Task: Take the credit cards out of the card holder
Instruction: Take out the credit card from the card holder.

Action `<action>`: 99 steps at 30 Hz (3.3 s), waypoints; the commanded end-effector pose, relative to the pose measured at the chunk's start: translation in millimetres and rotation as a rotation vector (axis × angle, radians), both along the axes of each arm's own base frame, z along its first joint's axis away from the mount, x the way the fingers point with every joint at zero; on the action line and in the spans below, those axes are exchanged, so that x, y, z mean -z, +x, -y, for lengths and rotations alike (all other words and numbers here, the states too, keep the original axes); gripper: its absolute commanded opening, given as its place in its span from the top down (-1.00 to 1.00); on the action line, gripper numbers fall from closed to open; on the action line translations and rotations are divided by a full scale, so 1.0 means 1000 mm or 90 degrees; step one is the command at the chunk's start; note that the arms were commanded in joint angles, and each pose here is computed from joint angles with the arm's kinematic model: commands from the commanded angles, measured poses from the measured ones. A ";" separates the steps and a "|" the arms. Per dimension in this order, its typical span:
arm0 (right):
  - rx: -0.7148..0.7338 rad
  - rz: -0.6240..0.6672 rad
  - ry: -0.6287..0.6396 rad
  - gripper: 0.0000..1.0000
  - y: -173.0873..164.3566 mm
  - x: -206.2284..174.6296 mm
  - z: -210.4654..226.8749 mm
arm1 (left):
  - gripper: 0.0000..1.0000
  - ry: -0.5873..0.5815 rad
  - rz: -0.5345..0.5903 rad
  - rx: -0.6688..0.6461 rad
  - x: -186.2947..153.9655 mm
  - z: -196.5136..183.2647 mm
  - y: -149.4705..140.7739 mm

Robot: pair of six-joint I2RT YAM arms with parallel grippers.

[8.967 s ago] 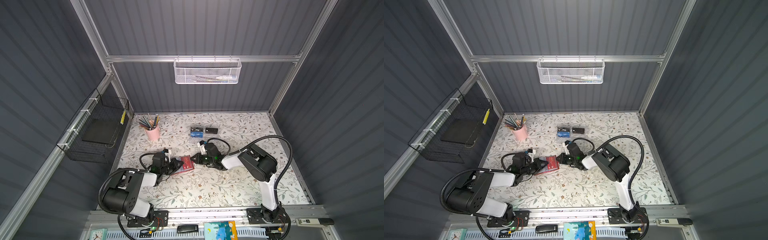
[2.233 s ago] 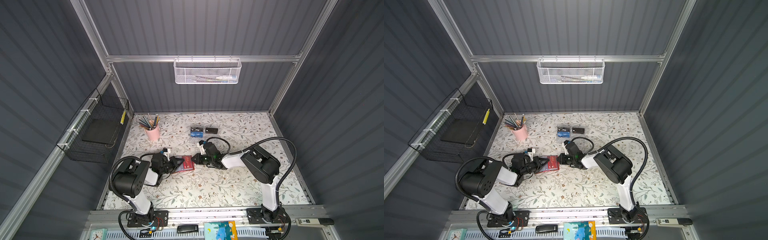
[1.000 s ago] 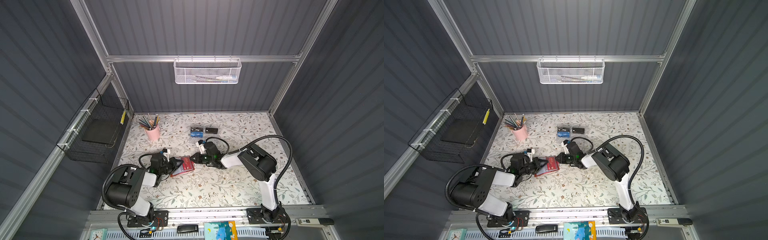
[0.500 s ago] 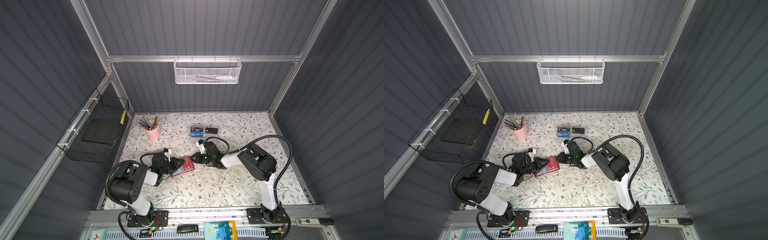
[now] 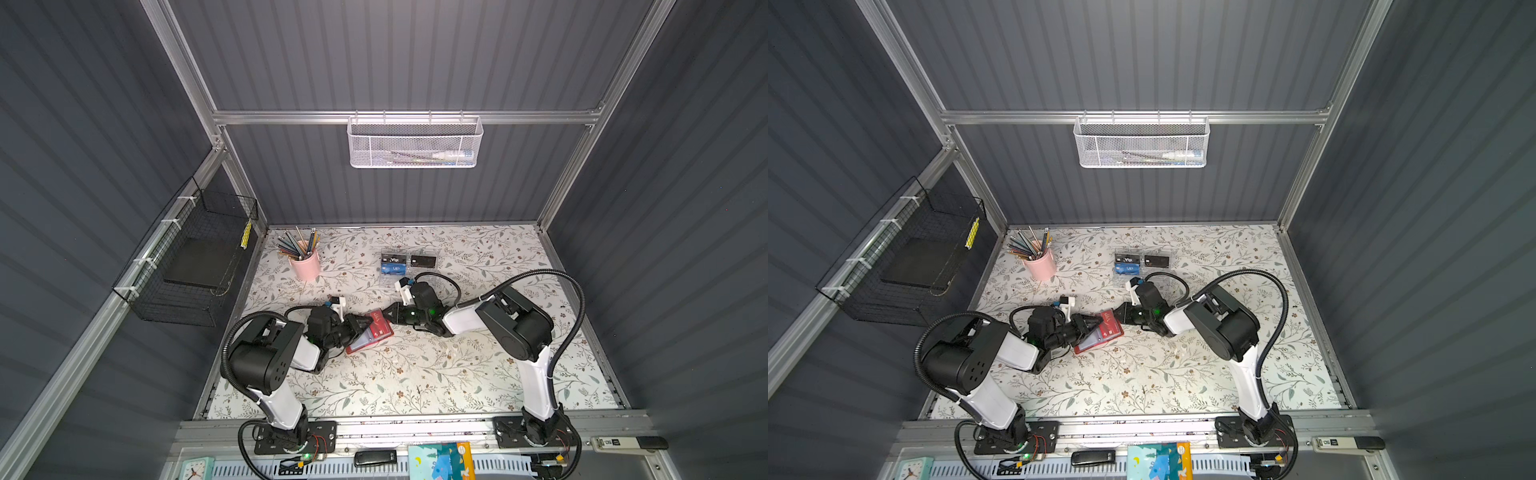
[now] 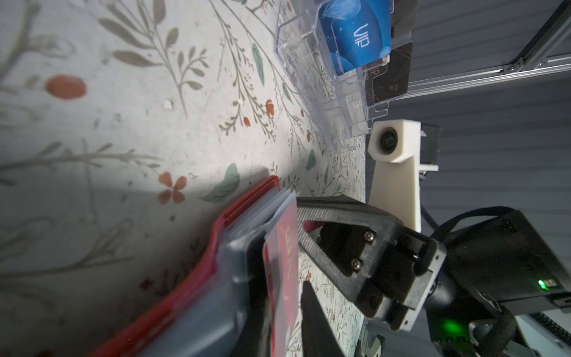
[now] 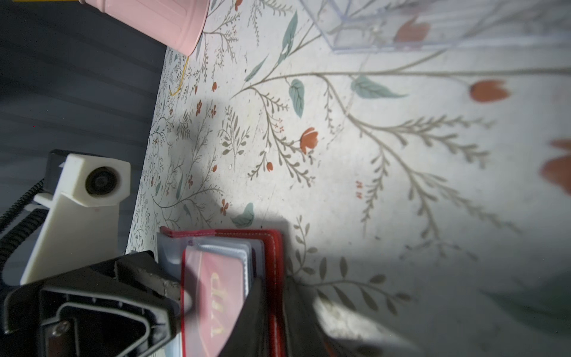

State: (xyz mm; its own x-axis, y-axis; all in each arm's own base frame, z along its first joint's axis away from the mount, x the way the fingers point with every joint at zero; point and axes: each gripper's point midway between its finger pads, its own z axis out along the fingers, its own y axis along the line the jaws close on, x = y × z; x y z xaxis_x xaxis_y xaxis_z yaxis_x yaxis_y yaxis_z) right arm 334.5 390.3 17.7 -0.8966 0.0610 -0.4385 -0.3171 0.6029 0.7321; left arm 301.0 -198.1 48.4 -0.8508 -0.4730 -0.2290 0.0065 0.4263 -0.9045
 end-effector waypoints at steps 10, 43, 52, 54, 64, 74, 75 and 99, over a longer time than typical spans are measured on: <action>-0.005 -0.157 -0.148 0.65 -0.054 0.091 0.038 | 0.50 -0.067 0.045 0.008 -0.015 0.019 0.005; -0.004 -0.162 -0.153 0.65 -0.051 0.095 0.042 | 0.75 -0.042 0.059 0.009 -0.024 0.008 0.001; -0.003 -0.162 -0.152 0.65 -0.052 0.095 0.043 | 0.75 -0.034 0.052 0.004 -0.023 -0.002 0.001; -0.003 -0.162 -0.153 0.66 -0.052 0.096 0.044 | 0.74 -0.031 0.050 0.004 -0.022 -0.004 0.000; 0.001 -0.164 -0.151 0.66 -0.052 0.098 0.046 | 0.74 -0.023 0.041 0.000 -0.019 -0.010 -0.002; 0.005 -0.164 -0.151 0.66 -0.052 0.098 0.050 | 0.74 -0.021 0.026 -0.010 -0.012 -0.019 -0.006; 0.005 -0.165 -0.152 0.65 -0.052 0.099 0.051 | 0.75 -0.022 0.025 -0.012 -0.012 -0.019 -0.006; 0.008 -0.166 -0.155 0.65 -0.050 0.100 0.054 | 0.80 -0.015 0.007 -0.009 -0.006 -0.028 -0.008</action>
State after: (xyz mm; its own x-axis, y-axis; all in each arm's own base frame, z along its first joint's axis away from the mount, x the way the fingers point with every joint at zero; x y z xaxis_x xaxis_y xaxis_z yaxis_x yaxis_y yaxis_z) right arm 334.7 387.5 16.2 -0.8918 0.0713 -0.4468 -0.3304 0.5722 0.7506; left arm 294.5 -170.2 48.5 -0.8367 -0.5120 -0.1945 -0.0309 0.3987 -0.9165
